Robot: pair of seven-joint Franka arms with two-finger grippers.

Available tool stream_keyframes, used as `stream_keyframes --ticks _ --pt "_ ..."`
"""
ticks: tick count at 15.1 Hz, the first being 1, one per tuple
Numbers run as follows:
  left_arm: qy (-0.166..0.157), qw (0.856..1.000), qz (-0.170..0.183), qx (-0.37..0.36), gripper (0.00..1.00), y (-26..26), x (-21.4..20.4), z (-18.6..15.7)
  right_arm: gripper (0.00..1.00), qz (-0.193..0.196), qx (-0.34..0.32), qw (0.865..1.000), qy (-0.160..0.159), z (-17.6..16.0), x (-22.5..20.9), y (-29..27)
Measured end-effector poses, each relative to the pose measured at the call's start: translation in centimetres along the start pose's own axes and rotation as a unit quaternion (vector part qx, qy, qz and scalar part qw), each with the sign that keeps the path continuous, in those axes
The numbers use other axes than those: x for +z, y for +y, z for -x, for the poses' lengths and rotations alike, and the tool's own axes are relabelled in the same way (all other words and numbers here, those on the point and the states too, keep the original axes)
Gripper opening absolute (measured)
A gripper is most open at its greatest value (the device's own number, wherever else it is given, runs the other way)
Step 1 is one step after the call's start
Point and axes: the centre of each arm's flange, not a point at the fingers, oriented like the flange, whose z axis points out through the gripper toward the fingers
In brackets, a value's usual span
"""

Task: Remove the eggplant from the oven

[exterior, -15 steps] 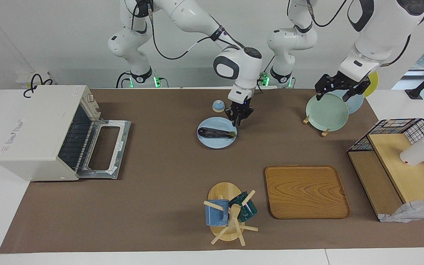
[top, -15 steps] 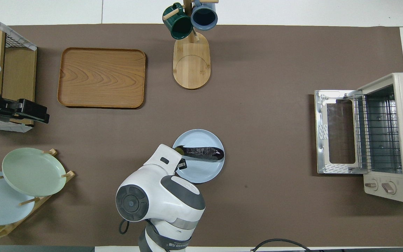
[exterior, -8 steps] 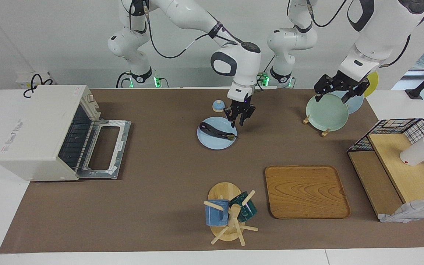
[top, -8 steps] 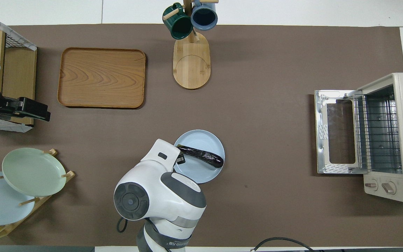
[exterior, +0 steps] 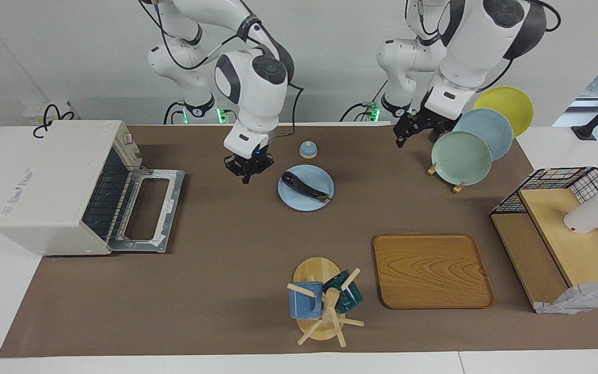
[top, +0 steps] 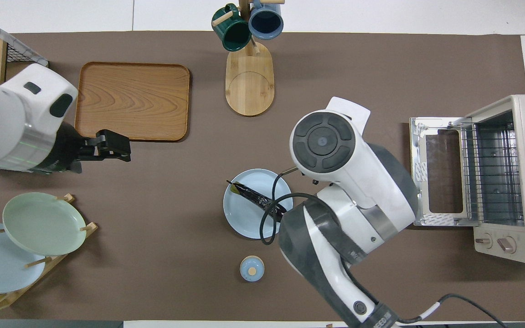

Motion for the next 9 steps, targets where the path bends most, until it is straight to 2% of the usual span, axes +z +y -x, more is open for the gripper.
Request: stream_keyframes --ticks 2,5,9 --pt "0.011 0.997 0.008 -0.079 1.00 3.1 1.8 1.9 0.01 -0.009 0.007 1.000 -0.003 0.2 4.6 4.4" --pt "0.017 0.981 0.020 -0.190 1.00 7.0 5.6 4.9 0.01 -0.023 0.016 1.000 0.005 2.3 10.0 7.8" --pt "0.013 0.960 0.026 -0.277 1.00 11.7 11.5 7.3 0.01 -0.030 0.009 0.999 0.015 3.6 12.2 9.3"
